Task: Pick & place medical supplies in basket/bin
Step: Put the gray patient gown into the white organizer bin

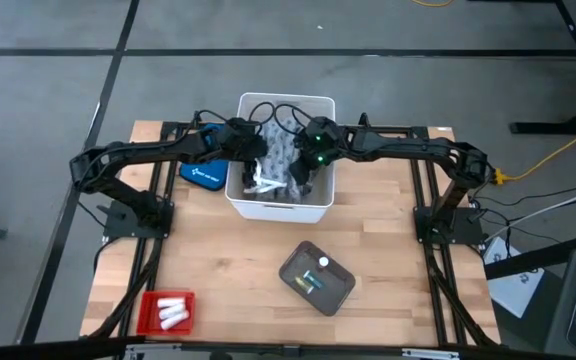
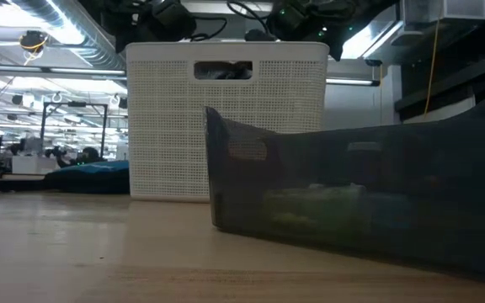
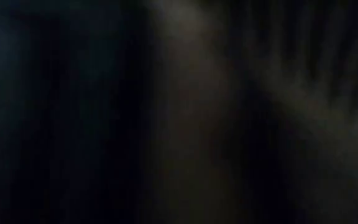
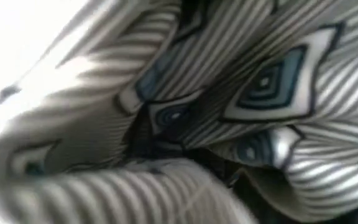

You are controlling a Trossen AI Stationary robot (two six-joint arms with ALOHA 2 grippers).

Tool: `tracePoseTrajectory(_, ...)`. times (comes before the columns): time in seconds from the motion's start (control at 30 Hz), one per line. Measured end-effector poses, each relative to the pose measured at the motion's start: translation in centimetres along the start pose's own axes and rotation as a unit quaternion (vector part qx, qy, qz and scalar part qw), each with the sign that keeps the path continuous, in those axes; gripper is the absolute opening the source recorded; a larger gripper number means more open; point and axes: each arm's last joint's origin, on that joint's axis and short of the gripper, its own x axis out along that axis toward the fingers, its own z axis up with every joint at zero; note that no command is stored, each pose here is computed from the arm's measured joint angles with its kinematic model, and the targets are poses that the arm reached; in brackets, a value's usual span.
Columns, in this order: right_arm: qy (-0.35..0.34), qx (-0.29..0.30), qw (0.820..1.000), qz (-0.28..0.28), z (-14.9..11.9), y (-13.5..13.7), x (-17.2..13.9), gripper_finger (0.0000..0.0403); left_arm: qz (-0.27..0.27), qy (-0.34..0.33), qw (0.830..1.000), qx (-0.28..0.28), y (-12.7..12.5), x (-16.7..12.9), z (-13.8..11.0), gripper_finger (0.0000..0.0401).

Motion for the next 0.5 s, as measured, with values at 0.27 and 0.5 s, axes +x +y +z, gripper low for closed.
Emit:
tracePoseTrajectory(0.27, 0.0, 0.001, 1.0, 0.0, 1.0, 0.8, -1.3, 0.0276, 0.011, -0.004, 1.0, 0.008, 0.0, -1.6, 0.4, 0.0201)
tracePoseTrajectory(0.5, 0.045, 0.007, 0.999, -0.006, 2.1, 2.3, -2.9, 0.0295, 0.004, -0.005, 1.0, 0.008, 0.5, -5.6, 1.7, 0.0206)
